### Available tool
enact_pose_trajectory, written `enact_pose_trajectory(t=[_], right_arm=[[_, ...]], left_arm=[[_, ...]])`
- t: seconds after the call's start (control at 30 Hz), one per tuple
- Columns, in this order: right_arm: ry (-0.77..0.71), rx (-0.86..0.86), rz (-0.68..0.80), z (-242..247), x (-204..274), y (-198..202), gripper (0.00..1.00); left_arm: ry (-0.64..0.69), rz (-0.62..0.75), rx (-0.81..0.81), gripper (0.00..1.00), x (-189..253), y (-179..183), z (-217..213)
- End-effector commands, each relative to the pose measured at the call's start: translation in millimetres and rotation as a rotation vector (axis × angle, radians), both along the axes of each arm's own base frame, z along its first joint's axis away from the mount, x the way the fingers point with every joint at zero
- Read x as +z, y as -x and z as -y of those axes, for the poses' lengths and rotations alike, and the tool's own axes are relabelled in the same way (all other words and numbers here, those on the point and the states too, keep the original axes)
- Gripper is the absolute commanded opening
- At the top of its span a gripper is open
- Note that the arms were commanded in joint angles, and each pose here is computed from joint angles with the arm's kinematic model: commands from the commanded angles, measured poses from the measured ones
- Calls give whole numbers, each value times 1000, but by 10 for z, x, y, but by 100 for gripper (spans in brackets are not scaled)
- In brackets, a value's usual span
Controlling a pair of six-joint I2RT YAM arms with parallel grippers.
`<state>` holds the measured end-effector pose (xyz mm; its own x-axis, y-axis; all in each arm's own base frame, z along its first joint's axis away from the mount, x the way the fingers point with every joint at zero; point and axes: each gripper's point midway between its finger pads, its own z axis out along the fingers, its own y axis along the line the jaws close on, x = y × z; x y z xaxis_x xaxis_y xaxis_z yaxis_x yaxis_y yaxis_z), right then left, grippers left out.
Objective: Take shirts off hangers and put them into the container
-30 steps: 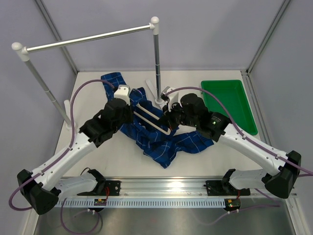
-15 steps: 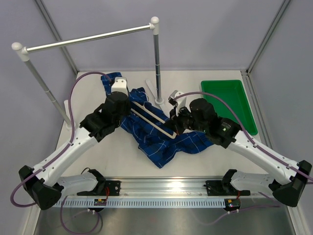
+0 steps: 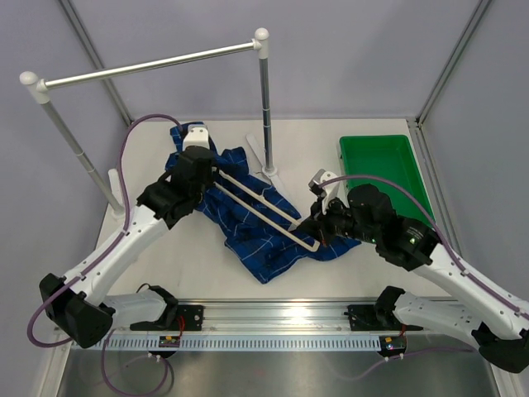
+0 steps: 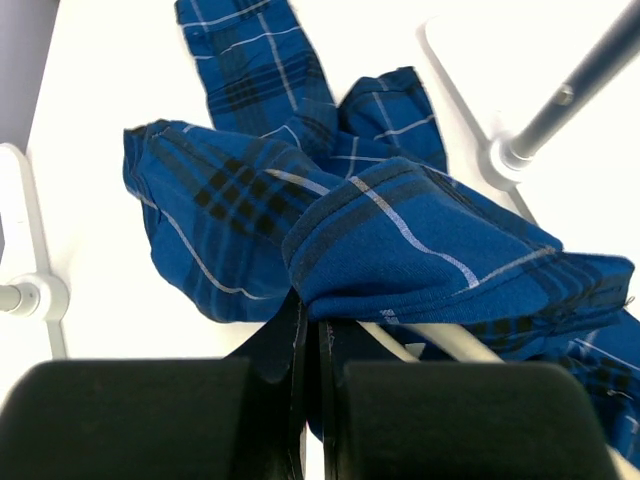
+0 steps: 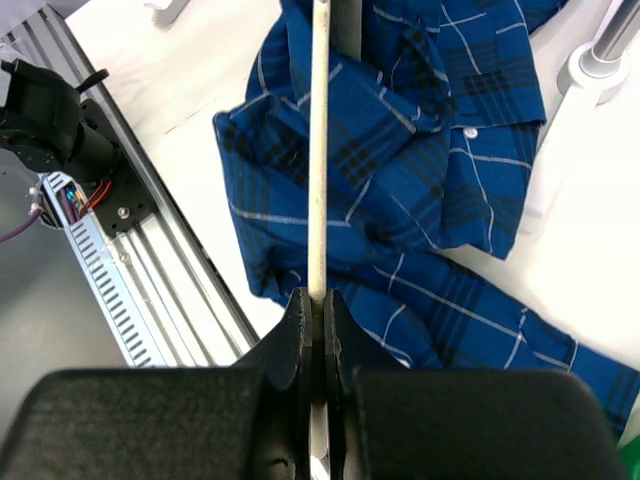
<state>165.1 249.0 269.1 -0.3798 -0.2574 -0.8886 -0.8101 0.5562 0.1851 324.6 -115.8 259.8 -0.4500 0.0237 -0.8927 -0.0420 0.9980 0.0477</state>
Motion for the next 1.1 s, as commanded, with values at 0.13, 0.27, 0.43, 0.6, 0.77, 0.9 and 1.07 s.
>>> enact_pose_trajectory(t=[0.13, 0.27, 0.43, 0.6, 0.77, 0.9, 1.07], right_arm=[[-37, -63, 47, 244, 335, 92, 0], [-59, -112, 77, 306, 594, 37, 0], [-76, -155, 101, 195, 946, -150, 0], [-10, -284, 117, 21, 1076, -610, 0], [9, -364, 155, -246, 1308, -1044, 0], [-19, -428, 206, -403, 1591, -1329, 0], [-19, -493, 250, -603, 1721, -1667, 0]], left_arm=[[25, 29, 46, 0, 124, -161, -173], [20, 14, 46, 0, 65, -123, -273], [16, -6, 2, 0, -38, 23, -284], [70, 42, -139, 0, -24, 275, -183], [62, 51, -180, 0, -159, 473, -242], [58, 68, -194, 0, -240, 540, -269], [61, 34, -220, 0, -345, 543, -211]])
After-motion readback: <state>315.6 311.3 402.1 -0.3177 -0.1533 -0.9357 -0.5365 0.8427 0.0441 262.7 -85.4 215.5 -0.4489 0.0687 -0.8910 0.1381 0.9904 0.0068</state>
